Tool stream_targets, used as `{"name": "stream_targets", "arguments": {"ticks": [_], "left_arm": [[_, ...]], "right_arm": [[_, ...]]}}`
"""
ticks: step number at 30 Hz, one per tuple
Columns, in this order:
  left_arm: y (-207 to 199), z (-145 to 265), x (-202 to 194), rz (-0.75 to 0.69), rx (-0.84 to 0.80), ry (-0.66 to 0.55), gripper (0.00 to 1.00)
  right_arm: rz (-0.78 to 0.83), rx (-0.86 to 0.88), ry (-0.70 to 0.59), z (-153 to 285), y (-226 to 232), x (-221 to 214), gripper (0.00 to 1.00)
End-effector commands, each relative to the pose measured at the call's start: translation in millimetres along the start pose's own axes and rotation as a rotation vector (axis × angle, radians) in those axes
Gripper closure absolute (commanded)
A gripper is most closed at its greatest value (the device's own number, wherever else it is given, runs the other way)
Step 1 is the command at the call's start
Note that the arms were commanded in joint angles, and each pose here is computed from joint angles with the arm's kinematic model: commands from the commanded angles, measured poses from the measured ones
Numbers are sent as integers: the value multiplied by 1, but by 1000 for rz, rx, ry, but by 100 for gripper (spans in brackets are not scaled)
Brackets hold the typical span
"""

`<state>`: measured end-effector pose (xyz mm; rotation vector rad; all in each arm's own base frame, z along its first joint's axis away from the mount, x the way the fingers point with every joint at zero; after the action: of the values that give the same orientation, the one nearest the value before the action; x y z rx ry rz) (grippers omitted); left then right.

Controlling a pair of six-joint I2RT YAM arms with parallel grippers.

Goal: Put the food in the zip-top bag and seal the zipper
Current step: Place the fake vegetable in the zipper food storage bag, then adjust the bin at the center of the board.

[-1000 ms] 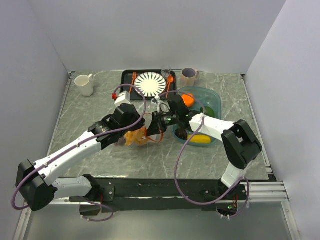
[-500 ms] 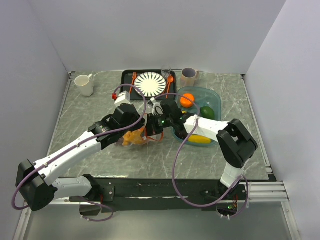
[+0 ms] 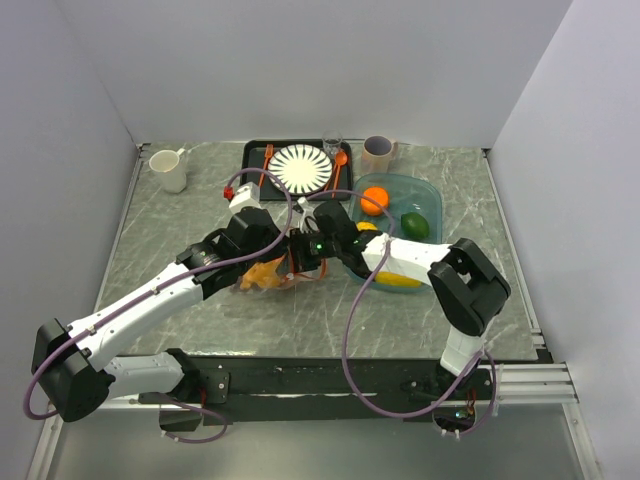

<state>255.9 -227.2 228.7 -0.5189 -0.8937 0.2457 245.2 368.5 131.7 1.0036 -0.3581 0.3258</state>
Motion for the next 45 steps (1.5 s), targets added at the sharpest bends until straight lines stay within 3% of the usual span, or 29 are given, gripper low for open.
{"name": "stream_targets", "arguments": {"ticks": [1,5,6,11,15,19,23,29,30,35,45], "left_arm": [[-17,12,20,33,-55,-56,99],[-16,12,19,34,-56,-55,99],[-16,12,19,35,-56,-57,99],[-16,13,19,37,-59,-57,99],[-15,14,19,38,-54,-59,99],[-12,15,20,37,-49,-65,99],[-11,15,19,39,-46,-66,99],[-14,10,15,38,-62,-52,99],[-14,9,14,38,-60,-48,99],[-14,9,14,37,-61,-44,99],[-15,9,14,34,-62,-41,99]], "right_arm": [[20,35,-28,-9,13,9,87],[34,37,-20,-5,14,6,75],[35,24,-26,-4,13,6,65],[52,2,-52,11,18,8,46],[49,-53,-103,25,16,12,44],[18,-118,-235,60,14,26,43],[-25,-308,-371,102,-10,37,43],[-86,-514,-475,157,-38,38,32],[-119,-586,-516,167,-49,42,25],[-248,-724,-526,193,-95,39,18],[-359,-913,-420,204,-144,18,15]]}}
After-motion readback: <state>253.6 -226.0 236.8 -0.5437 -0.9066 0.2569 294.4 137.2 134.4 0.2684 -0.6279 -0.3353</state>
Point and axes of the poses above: each gripper's point midway between its finger pads, its own z axis back along the fingers, its own y axis along the line the jaws close on, x = y × z, the point moved 3 cm from there along z, back along the fingers, and after that the axes turned 4 degrees about -z, right-handed, at the moved point
